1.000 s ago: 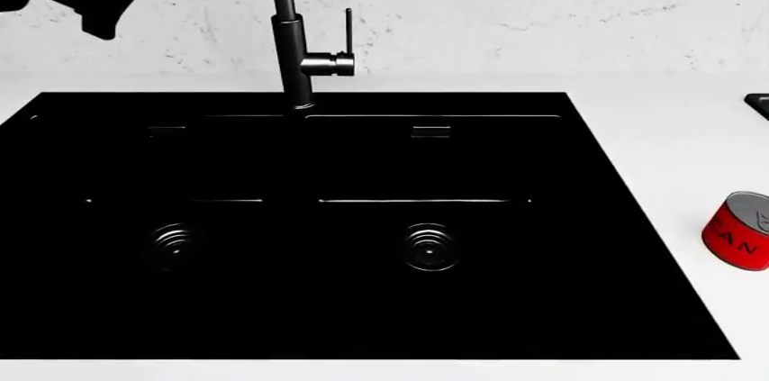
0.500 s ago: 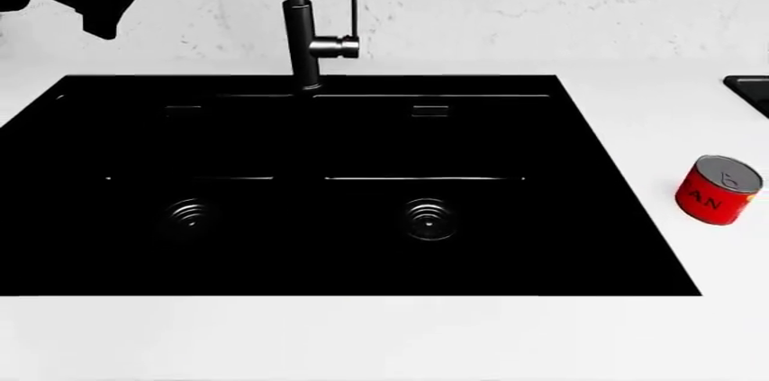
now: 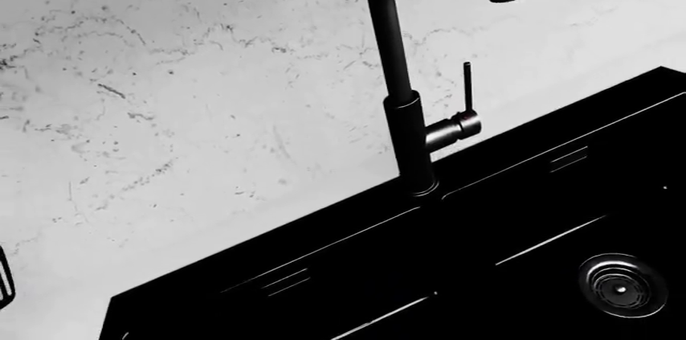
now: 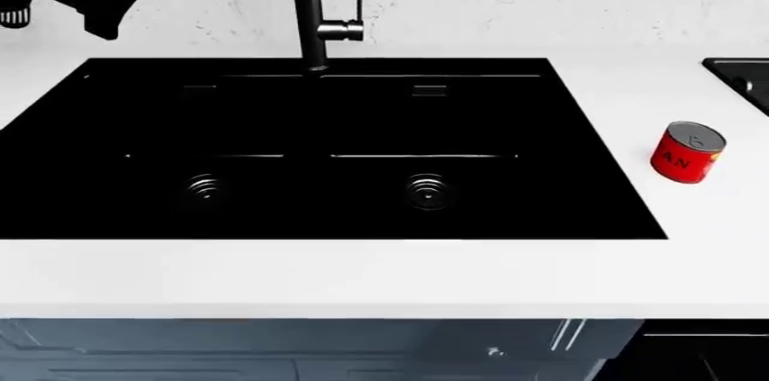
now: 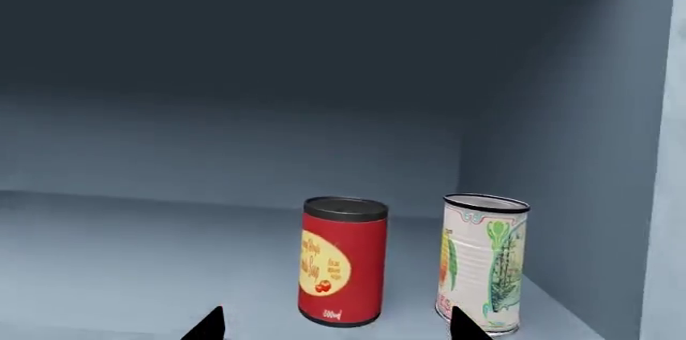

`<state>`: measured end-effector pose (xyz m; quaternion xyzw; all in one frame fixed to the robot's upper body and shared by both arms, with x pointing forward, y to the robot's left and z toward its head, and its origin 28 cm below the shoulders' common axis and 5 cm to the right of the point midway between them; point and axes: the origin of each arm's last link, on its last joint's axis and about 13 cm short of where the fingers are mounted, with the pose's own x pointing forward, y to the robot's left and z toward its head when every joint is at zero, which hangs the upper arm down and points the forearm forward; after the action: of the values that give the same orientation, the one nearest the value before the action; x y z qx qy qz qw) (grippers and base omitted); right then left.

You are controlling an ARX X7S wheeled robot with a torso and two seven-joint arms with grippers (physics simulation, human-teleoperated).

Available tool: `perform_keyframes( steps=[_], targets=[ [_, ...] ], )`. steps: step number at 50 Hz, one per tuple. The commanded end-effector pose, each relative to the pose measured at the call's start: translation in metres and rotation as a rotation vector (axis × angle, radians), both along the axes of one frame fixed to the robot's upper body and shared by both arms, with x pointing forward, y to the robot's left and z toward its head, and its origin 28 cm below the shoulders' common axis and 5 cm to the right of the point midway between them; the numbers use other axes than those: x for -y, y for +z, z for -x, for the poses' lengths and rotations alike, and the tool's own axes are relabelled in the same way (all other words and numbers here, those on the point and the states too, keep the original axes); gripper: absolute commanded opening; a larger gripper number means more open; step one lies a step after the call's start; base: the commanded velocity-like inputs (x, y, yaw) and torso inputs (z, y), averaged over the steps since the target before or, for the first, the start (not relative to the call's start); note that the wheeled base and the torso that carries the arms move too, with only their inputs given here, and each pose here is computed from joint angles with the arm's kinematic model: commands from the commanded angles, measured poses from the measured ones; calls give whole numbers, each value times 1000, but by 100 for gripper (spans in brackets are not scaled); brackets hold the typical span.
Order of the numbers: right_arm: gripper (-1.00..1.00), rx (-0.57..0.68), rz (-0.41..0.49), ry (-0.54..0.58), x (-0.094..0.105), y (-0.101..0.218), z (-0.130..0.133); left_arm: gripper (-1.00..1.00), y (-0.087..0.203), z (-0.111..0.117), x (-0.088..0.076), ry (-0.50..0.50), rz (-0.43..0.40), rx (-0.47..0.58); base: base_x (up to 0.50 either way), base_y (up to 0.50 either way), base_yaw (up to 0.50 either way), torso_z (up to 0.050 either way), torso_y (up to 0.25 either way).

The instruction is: Pick the cans from the counter and place them in their designated side in the cabinet.

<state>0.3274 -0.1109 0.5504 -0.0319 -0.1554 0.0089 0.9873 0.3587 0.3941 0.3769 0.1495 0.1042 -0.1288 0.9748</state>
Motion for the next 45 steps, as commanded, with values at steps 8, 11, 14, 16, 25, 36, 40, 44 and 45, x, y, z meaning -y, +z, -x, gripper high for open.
perform_keyframes(
  steps=[8,11,14,16,25,36,40,44,45],
  targets=[
    [100,0,0,0,0,0,0,100,-11,-1,6,-11,9,6,-212,13,0,0,0],
    [100,0,0,0,0,0,0,100,-13,-1,7,-16,14,8,-194,9,0,0,0],
    [100,0,0,0,0,0,0,100,-15,-1,8,-17,24,19,-168,3,0,0,0],
    [100,0,0,0,0,0,0,100,-18,0,9,-15,29,27,-145,0,0,0,0],
    [100,-20,54,-46,20,-34,-29,100,-30,1,20,28,122,163,-99,0,0,0,0],
    [100,92,62,1,22,-46,-45,100,-34,14,35,84,225,336,-8,0,0,0,0],
    [100,199,28,19,22,-44,-47,100,-36,15,37,111,223,381,0,0,0,0,0],
    [100,333,5,32,23,-43,-50,100,-38,17,39,126,243,420,0,0,0,0,0],
    [100,358,-9,41,23,-43,-50,100,-38,17,40,127,254,432,0,0,0,0,0]
  ],
)
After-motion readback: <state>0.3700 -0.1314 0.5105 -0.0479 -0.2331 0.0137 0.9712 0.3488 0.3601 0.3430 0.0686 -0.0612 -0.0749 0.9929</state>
